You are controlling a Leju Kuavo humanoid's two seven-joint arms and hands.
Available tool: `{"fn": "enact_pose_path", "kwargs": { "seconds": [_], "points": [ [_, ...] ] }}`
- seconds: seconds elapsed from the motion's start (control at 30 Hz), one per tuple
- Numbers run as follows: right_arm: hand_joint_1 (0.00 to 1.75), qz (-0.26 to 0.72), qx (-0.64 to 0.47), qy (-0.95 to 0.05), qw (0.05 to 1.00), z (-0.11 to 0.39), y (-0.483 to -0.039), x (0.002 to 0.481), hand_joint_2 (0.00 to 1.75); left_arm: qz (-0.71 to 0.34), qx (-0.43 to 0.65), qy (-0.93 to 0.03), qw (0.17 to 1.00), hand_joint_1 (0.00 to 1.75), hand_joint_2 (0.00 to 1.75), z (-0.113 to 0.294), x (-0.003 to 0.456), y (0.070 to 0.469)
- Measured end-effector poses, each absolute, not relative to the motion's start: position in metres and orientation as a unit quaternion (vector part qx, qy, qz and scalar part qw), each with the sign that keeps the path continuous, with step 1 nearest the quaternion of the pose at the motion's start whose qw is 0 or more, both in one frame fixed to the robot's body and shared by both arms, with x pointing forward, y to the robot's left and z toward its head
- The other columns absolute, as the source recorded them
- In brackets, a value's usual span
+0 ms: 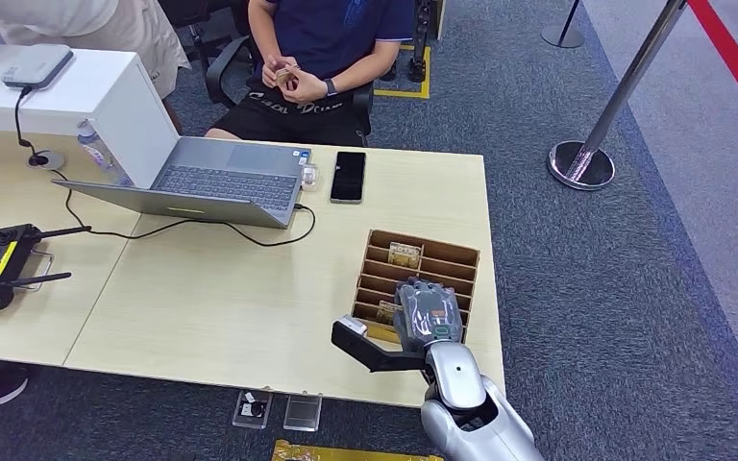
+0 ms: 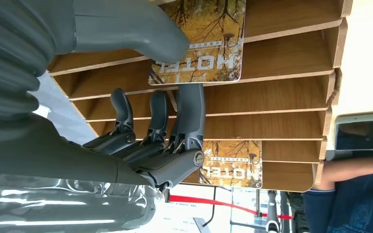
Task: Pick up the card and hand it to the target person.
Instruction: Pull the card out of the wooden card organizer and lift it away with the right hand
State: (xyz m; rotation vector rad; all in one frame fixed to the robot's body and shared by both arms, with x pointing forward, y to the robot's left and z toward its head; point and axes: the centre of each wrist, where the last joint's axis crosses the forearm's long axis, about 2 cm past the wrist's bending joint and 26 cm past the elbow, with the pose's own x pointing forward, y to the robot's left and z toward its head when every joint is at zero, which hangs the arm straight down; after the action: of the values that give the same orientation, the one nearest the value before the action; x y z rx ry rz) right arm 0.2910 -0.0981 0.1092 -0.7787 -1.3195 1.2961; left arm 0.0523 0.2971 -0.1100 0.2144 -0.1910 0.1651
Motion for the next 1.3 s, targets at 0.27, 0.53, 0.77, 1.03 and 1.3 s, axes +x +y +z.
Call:
{"fn": "enact_pose_path", "kwargs": {
  "seconds": [0.27,0.53,0.77,1.03,1.3],
  "points": [
    [1.45,0.544,-0.327,-0.555,0.538,0.11,-0.098,0.291,1.75,0.082,0.108,-0.095,0.986,0.0,0.0,-0.11,0.052,0.297],
    [1.62,0.542,-0.328,-0.553,0.541,0.111,-0.098,0.291,1.75,0.082,0.134,-0.103,0.982,0.0,1.75,-0.11,0.052,0.298],
    [1.62,0.539,-0.327,-0.556,0.542,0.111,-0.098,0.291,1.75,0.085,0.145,-0.109,0.98,0.0,1.75,-0.11,0.052,0.299],
    [1.62,0.525,-0.32,-0.578,0.537,0.117,-0.1,0.292,1.75,0.092,0.142,-0.108,0.98,0.0,1.75,-0.11,0.052,0.299],
    [1.62,0.466,-0.307,-0.641,0.527,0.159,-0.11,0.305,1.75,0.093,0.139,-0.107,0.98,0.0,1.75,-0.11,0.051,0.299]
  ]
}}
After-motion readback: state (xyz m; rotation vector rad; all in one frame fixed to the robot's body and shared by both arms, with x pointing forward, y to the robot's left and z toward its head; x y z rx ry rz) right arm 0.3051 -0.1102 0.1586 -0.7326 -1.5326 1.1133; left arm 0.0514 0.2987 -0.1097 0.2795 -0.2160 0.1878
